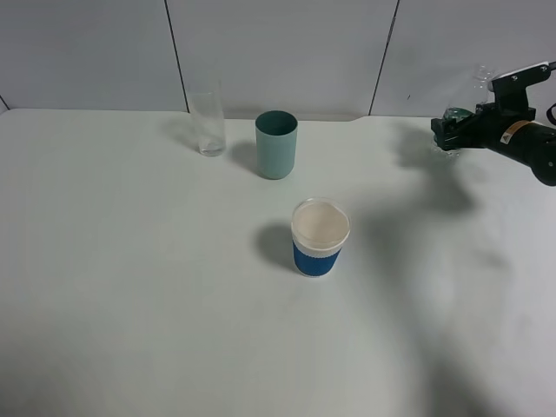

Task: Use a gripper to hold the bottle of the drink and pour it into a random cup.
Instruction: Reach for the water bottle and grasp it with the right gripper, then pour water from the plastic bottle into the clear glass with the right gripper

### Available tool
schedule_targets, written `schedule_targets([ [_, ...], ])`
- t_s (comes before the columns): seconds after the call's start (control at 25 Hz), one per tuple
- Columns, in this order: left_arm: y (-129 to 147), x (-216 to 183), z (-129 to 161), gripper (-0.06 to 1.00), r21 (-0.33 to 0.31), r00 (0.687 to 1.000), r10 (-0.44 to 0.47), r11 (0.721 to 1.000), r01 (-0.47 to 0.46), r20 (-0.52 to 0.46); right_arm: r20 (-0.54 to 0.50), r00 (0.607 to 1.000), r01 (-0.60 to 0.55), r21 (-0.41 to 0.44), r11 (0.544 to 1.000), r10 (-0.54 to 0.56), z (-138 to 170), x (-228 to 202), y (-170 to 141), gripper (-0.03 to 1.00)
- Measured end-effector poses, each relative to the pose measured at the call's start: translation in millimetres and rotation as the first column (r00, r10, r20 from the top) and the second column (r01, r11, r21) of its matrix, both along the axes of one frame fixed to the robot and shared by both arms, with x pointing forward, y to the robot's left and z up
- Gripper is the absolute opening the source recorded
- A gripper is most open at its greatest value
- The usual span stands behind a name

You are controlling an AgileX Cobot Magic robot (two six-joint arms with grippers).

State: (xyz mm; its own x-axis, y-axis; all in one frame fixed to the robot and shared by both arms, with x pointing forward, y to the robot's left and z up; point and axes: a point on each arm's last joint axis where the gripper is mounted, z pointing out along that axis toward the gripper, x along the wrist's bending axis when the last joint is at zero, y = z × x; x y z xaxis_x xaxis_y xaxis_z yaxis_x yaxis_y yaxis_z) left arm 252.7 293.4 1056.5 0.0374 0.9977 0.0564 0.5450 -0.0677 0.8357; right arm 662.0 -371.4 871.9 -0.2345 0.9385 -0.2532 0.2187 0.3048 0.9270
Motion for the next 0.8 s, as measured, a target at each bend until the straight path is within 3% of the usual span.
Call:
schedule_targets([
  [0.2, 0.0, 0.0, 0.0, 0.99, 0.0, 1.0, 0.0, 1.0, 0.0, 0.0, -0.012, 1.0, -0.005, 0.001, 1.0, 0.005, -6.9, 2.7, 1.5, 0.77],
  [0.4, 0.1, 0.0, 0.0, 0.99, 0.001, 1.0, 0.0, 1.0, 0.0, 0.0, -0.017, 1.0, -0.004, 0.009, 1.0, 0.005, -8.4, 2.7, 2.1, 0.56],
  [0.8, 0.1, 0.0, 0.0, 0.99, 0.001, 1.0, 0.0, 1.0, 0.0, 0.0, -0.039, 0.999, 0.026, 0.103, 0.994, -0.022, -9.1, 2.5, 2.1, 0.56],
])
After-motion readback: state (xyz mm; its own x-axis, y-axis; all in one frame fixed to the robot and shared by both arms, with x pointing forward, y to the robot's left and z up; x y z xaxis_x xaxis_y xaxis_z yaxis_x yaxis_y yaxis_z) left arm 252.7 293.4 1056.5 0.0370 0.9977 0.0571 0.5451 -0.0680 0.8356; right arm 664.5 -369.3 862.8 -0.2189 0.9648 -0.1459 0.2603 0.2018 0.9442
